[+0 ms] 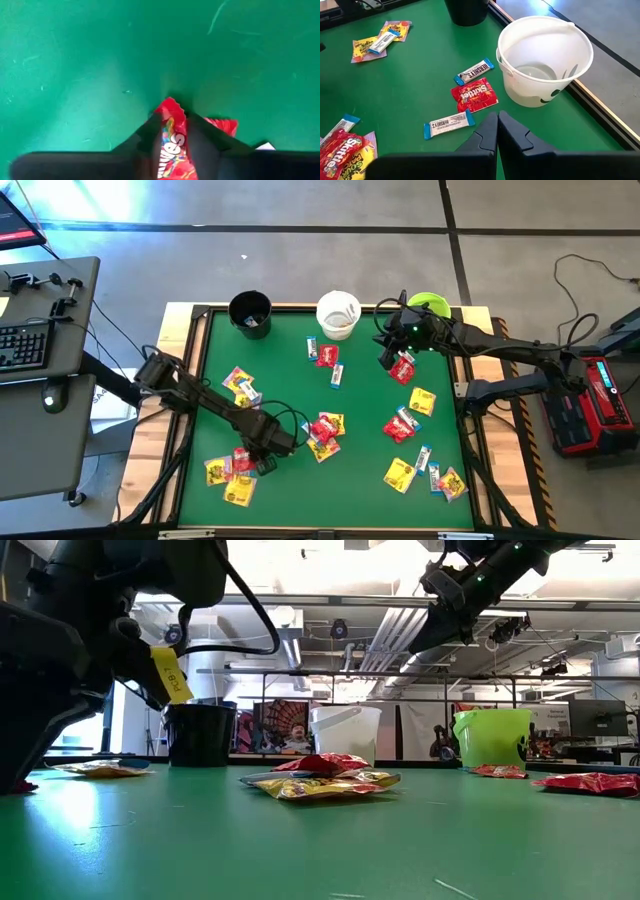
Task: Sort candy by brand, put in halloween buckets
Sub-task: Put the red candy into the green bucket
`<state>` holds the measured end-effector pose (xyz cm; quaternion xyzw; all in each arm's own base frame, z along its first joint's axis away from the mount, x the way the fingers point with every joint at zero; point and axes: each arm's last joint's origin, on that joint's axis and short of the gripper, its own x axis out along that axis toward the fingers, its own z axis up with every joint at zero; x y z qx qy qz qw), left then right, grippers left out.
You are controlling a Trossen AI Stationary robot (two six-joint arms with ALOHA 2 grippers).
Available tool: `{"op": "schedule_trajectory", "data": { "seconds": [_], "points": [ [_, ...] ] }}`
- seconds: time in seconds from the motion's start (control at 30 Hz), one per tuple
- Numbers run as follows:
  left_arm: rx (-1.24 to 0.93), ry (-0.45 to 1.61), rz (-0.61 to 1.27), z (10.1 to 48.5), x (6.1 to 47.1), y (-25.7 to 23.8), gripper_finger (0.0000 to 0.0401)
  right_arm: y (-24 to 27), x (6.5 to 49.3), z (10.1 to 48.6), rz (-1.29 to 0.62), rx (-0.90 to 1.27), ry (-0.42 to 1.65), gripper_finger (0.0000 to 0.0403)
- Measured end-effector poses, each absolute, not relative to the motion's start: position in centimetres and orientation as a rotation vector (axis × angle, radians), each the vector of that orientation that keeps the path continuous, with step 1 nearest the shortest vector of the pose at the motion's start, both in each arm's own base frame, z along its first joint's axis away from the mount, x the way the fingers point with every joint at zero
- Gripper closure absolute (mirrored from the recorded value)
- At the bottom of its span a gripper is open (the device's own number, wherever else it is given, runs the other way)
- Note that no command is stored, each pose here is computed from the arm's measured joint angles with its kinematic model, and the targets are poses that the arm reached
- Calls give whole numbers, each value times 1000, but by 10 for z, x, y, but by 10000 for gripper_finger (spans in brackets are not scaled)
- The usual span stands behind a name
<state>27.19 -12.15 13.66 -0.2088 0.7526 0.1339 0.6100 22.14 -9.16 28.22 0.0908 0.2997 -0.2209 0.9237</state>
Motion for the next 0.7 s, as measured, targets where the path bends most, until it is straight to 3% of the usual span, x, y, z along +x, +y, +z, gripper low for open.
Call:
{"op": "schedule_trajectory", "data": {
  "seconds": [0.13,0.7],
  "points": [
    [-455,1722,276,141,276,-122,393,-92,221,282,-453,186,615,402],
    [-613,1540,182,193,318,-86,401,-90,222,282,-399,188,616,402]
  ]
}}
